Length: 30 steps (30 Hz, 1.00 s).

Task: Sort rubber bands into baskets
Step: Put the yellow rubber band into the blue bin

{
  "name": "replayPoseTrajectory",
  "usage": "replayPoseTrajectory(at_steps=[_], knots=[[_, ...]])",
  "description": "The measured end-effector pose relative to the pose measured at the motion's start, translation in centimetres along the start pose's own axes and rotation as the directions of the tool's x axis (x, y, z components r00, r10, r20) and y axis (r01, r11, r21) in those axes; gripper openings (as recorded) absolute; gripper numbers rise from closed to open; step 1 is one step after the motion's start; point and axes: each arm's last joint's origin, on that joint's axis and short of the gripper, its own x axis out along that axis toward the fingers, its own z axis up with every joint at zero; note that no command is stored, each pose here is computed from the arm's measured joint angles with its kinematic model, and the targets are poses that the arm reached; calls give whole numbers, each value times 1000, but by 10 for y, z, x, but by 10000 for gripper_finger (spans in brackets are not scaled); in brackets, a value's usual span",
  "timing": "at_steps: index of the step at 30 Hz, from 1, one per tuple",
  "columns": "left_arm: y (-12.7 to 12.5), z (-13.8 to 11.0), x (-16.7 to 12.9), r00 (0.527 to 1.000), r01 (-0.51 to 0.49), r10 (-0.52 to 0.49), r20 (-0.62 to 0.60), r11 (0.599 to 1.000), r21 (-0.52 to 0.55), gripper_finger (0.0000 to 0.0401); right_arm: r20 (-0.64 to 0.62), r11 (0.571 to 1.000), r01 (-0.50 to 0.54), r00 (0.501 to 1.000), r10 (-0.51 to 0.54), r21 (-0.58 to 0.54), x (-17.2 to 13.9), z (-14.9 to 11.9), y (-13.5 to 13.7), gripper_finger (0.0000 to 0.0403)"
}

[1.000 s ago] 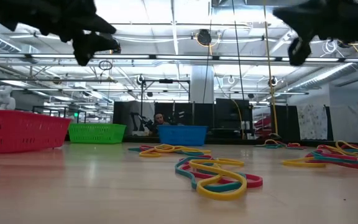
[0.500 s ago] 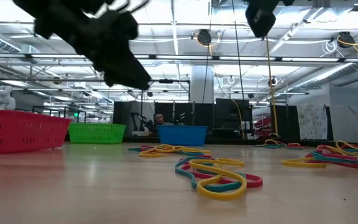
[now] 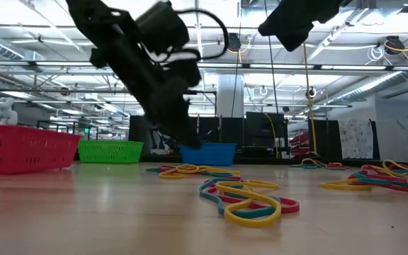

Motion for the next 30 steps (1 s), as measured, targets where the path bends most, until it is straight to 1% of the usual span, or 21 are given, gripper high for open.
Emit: replayPoseTrajectory(at_steps=[6, 9, 12, 17, 19, 20, 22, 24, 25, 26, 30], knots=[[12, -3, 13, 999, -28, 27, -24, 999, -29, 182, -12, 998, 16, 1000, -16, -54, 1, 0, -5, 0], [12, -7, 22, 999, -27, 26, -38, 999, -27, 182, -16, 998, 23, 1000, -24, -60, 1, -1, -8, 0], [10, -10, 30, 1000, -8, 8, -24, 1000, -26, 182, -21, 998, 24, 999, -26, -66, 1, -1, -8, 0], [10, -12, 34, 999, 9, -10, -36, 1000, -18, 178, -22, 997, 23, 999, -24, -70, 1, -1, -8, 0], [10, -13, 34, 999, 3, -3, -45, 1000, -4, 160, -22, 997, 24, 999, -25, -70, 1, -1, -8, 0], [10, -13, 34, 999, 0, 0, -45, 1000, -3, 144, -22, 997, 24, 999, -25, -74, 1, -1, -8, 0], [10, -12, 32, 999, 3, -3, -43, 1000, 3, 101, -21, 997, 24, 999, -26, -75, 1, -1, -8, 0], [9, -11, 31, 999, 6, -5, -40, 1000, 24, 46, -21, 997, 24, 999, -25, -75, 1, -1, -8, 0], [9, -10, 28, 999, 7, -6, -38, 999, 33, 24, -21, 997, 24, 999, -25, -75, 1, -1, -8, 0], [9, -9, 26, 999, 6, -4, -36, 999, 40, 13, -22, 997, 24, 999, -25, -76, 1, -1, -8, 0], [6, 3, 12, 1000, 12, -14, 25, 998, 54, 7, -22, 997, 25, 999, -27, -76, 1, -2, -8, 0]])
